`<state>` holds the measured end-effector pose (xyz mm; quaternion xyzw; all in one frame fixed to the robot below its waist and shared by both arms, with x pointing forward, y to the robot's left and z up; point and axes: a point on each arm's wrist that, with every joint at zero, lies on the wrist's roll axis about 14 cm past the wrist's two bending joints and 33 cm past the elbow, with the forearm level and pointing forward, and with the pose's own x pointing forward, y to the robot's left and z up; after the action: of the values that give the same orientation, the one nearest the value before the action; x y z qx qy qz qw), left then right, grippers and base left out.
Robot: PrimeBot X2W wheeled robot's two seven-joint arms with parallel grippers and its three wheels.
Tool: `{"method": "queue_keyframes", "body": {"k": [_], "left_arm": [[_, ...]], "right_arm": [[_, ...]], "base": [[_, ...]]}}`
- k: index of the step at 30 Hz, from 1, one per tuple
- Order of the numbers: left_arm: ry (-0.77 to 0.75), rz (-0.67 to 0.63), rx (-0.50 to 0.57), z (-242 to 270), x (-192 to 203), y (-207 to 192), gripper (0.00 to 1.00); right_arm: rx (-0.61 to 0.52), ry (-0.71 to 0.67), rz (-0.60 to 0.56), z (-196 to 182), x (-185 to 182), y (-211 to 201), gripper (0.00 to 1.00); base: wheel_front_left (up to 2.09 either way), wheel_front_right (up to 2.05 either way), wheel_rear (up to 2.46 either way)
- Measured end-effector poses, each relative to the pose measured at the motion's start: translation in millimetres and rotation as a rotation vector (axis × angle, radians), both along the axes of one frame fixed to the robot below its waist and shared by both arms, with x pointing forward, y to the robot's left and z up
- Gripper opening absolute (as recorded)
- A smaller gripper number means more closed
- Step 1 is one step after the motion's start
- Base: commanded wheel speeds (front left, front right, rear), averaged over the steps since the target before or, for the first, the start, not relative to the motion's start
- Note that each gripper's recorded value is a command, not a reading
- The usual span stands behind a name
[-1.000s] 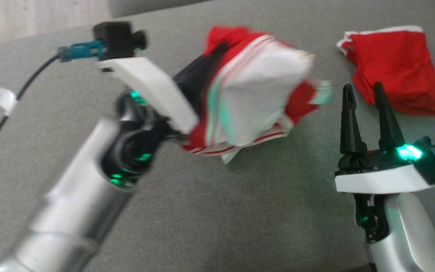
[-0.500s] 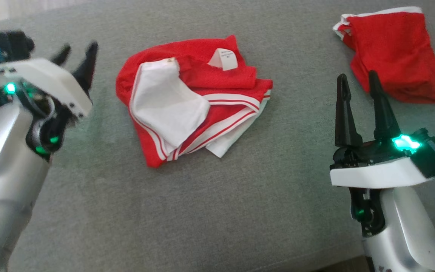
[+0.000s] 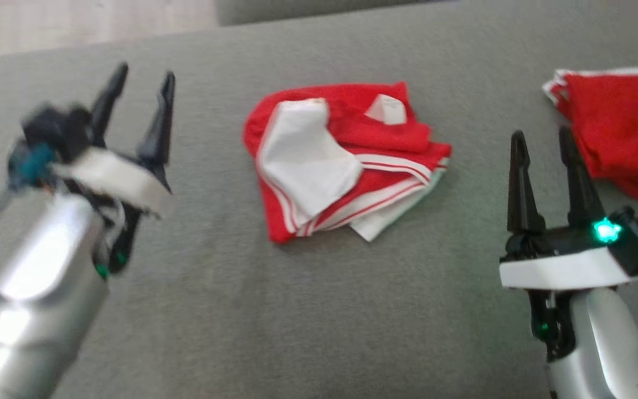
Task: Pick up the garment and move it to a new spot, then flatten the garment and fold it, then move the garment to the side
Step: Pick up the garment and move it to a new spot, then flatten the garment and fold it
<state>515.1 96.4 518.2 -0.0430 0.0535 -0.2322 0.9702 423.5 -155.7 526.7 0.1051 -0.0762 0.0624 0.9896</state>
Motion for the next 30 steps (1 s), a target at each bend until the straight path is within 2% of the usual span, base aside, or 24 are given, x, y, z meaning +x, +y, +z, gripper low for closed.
{"method": "queue_keyframes", "body": {"k": [9, 14, 18, 22, 27, 30], "left_arm": [[-0.082, 0.156, 0.053, -10.3, -83.9, 34.9, 1.00], [-0.102, 0.233, 0.034, -10.0, -121.4, 40.0, 1.00], [-0.135, 0.298, 0.019, -4.6, -140.2, 42.6, 1.00], [-0.109, 0.377, -0.080, -6.6, -153.2, 44.7, 1.00], [-0.103, 0.368, -0.080, -12.9, -160.0, 45.0, 1.00], [-0.099, 0.363, -0.075, -16.7, -156.8, 46.8, 1.00]], "right_arm": [[-0.004, 0.010, 0.073, -1.9, -14.4, 26.8, 1.00], [-0.011, 0.015, 0.102, -2.8, -24.6, 36.6, 1.00], [-0.016, 0.027, 0.109, -6.1, -32.0, 38.7, 1.00], [-0.019, 0.054, 0.104, -14.4, -38.2, 36.3, 1.00], [-0.034, 0.102, 0.108, -30.5, -40.4, 37.3, 1.00], [-0.055, 0.200, 0.130, -60.6, -35.7, 43.6, 1.00]], "base": [[0.00, 0.00, 0.00], [0.00, 0.00, 0.00], [0.00, 0.00, 0.00], [0.00, 0.00, 0.00], [0.00, 0.00, 0.00], [0.00, 0.00, 0.00]]}}
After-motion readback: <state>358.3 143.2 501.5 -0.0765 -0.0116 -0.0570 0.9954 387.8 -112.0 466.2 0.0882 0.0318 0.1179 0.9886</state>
